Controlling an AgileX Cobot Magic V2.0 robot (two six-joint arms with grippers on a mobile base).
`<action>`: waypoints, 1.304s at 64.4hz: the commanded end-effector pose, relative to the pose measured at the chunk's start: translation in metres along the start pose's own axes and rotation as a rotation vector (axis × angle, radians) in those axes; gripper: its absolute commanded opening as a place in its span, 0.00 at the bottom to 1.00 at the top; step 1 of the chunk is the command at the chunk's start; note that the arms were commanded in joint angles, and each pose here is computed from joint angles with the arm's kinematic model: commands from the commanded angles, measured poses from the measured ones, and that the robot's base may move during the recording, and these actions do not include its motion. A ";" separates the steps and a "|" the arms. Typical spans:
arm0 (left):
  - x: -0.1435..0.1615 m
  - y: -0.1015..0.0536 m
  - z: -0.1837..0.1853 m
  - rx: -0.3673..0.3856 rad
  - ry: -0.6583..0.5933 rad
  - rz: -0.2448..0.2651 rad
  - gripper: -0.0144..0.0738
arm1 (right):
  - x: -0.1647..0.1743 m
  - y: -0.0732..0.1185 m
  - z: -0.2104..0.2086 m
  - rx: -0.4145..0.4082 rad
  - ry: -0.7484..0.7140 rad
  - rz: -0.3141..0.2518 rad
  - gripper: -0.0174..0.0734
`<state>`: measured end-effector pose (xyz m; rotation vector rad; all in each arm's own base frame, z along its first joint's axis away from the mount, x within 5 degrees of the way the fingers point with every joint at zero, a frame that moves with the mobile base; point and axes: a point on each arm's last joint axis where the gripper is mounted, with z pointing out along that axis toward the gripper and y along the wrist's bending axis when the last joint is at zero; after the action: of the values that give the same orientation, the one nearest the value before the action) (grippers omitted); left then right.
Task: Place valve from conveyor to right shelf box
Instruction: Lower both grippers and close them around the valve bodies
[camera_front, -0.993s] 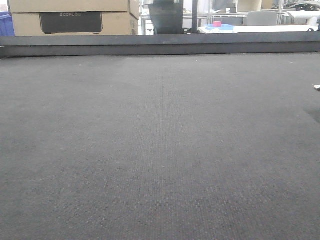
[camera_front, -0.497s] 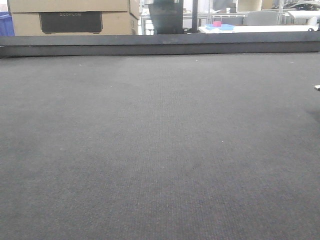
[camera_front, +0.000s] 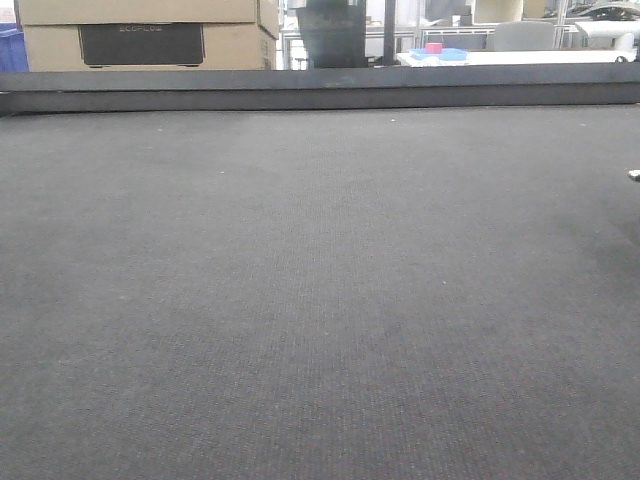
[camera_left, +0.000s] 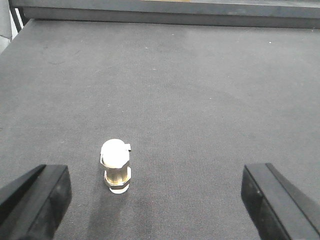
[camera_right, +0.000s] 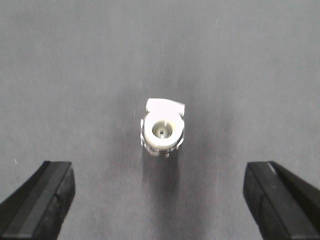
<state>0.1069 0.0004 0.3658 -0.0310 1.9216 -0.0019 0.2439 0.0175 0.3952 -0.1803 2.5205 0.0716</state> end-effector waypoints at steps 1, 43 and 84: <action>-0.003 -0.001 -0.001 0.007 -0.016 0.000 0.84 | -0.010 -0.003 0.015 0.013 0.064 -0.018 0.82; -0.002 -0.001 -0.001 0.006 -0.004 0.000 0.84 | -0.018 -0.019 0.159 0.026 0.348 -0.017 0.82; -0.002 -0.001 -0.001 0.005 0.000 0.000 0.84 | -0.010 -0.020 0.189 0.019 0.427 -0.014 0.33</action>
<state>0.1062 0.0006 0.3647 -0.0312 1.9391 0.0014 0.3615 0.0197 0.2439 -0.2206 2.9601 0.0250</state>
